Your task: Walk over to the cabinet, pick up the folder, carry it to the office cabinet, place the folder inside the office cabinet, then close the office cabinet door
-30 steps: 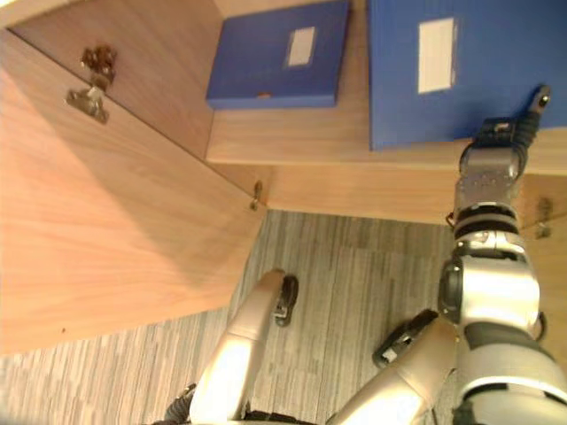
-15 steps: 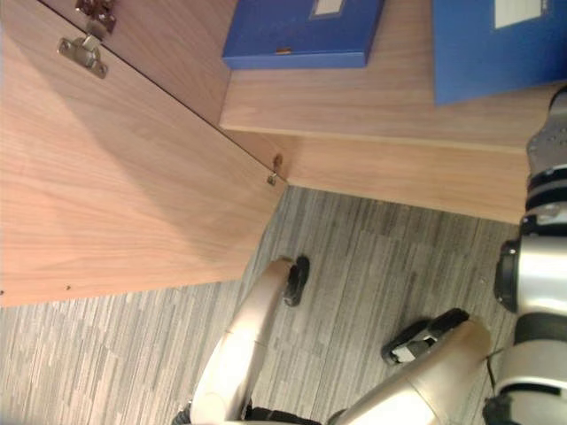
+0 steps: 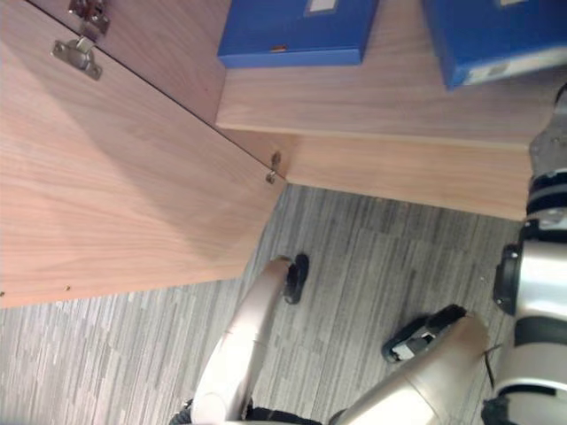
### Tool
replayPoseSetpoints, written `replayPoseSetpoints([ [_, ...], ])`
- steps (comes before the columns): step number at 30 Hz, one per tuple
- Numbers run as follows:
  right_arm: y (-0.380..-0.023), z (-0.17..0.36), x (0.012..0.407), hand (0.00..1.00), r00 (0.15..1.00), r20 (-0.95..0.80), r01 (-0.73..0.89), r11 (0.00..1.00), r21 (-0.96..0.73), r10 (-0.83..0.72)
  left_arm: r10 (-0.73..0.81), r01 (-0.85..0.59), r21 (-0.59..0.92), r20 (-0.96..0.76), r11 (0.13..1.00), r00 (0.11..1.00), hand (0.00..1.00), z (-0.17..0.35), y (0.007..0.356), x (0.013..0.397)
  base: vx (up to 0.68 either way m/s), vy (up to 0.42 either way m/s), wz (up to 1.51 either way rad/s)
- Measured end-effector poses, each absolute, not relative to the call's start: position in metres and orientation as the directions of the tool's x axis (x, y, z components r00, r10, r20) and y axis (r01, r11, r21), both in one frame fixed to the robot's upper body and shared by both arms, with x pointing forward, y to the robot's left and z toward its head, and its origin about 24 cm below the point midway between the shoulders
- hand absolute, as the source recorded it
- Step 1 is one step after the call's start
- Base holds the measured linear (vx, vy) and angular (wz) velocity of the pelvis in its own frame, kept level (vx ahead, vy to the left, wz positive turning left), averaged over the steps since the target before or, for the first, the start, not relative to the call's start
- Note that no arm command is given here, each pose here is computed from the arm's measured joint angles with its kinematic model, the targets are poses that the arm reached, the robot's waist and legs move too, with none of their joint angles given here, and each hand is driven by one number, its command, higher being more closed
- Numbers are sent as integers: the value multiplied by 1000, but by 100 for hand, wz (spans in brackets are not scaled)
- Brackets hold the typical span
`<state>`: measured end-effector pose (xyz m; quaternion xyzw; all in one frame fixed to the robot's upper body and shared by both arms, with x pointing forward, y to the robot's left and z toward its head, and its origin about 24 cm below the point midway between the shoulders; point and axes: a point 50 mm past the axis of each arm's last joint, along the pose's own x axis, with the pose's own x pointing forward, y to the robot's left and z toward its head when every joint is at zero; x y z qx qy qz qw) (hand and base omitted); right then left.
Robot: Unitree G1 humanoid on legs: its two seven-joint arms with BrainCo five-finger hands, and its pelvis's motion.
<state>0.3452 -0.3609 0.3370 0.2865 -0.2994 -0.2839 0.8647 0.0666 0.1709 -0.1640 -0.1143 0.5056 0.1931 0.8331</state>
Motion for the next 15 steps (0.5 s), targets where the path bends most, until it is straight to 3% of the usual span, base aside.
replayPoseSetpoints([
  [2, -350, 328, 356, 0, 741, 372, 404, 813, 420, -559, 202, -434, 0, -885, 901, 420, 0, -164, 171, 67, 23, -84, -12],
  [6, -352, 318, 360, 0, 807, 353, 491, 870, 42, -473, 184, -419, -16, -883, 908, 432, 0, -163, 174, 67, 32, -95, -10],
  [8, -350, 310, 364, 0, 849, 310, 497, 844, -199, -427, 183, -410, -15, -880, 912, 438, 0, -163, 178, 68, 37, -135, -16],
  [11, -345, 305, 368, 0, 885, 284, 460, 791, -404, -370, 186, -398, -7, -876, 917, 444, 0, -162, 184, 68, 25, -148, -13],
  [15, -341, 300, 371, 0, 922, 230, 379, 616, -690, -310, 174, -372, -9, -872, 928, 457, 0, -161, 188, 69, 16, -113, -3],
])
